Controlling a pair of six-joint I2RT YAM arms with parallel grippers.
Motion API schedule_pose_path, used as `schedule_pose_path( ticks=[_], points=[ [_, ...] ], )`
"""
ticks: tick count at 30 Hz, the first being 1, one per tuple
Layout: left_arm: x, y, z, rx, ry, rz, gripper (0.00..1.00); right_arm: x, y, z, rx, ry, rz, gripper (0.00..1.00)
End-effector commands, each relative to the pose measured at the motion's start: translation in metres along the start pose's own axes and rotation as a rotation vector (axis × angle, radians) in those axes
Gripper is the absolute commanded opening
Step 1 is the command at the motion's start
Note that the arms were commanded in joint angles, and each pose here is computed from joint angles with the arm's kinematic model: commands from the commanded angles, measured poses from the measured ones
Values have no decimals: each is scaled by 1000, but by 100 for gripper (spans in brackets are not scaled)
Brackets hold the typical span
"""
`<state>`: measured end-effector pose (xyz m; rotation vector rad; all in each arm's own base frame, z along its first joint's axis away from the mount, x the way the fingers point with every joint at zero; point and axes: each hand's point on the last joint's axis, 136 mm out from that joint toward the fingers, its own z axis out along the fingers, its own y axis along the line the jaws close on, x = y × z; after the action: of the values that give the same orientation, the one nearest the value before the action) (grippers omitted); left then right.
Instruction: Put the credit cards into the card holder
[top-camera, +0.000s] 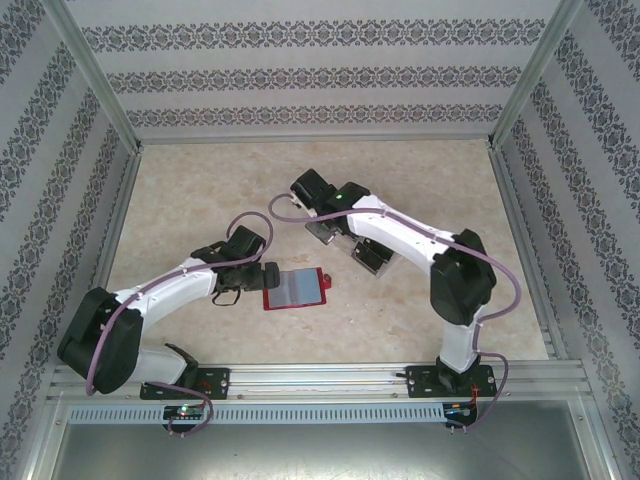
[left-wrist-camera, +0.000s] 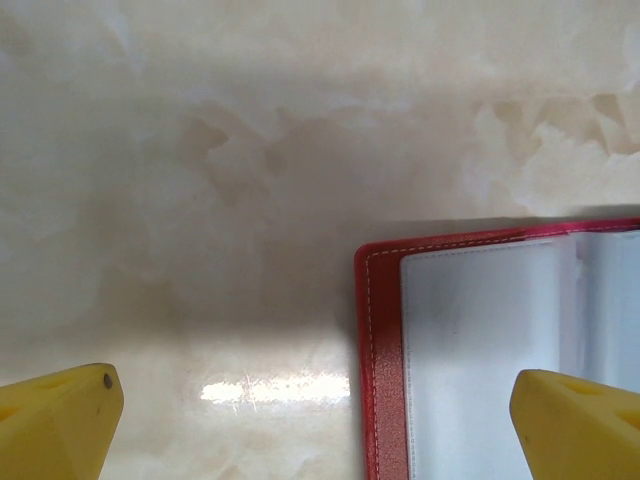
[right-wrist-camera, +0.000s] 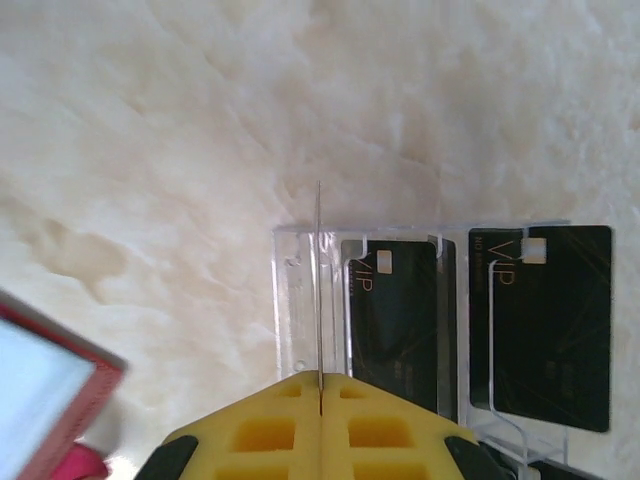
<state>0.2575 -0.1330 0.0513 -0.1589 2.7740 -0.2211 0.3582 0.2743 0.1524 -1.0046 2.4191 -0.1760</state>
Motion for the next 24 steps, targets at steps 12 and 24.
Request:
schedule_pose_path(
  ticks=[12, 24],
  points=[
    [14, -14, 3, -133, 26, 195, 100, 38, 66, -24, -560, -119, 729, 0],
    [17, -10, 10, -200, 25, 208, 100, 54, 112, -5, -664, -76, 805, 0]
  ],
)
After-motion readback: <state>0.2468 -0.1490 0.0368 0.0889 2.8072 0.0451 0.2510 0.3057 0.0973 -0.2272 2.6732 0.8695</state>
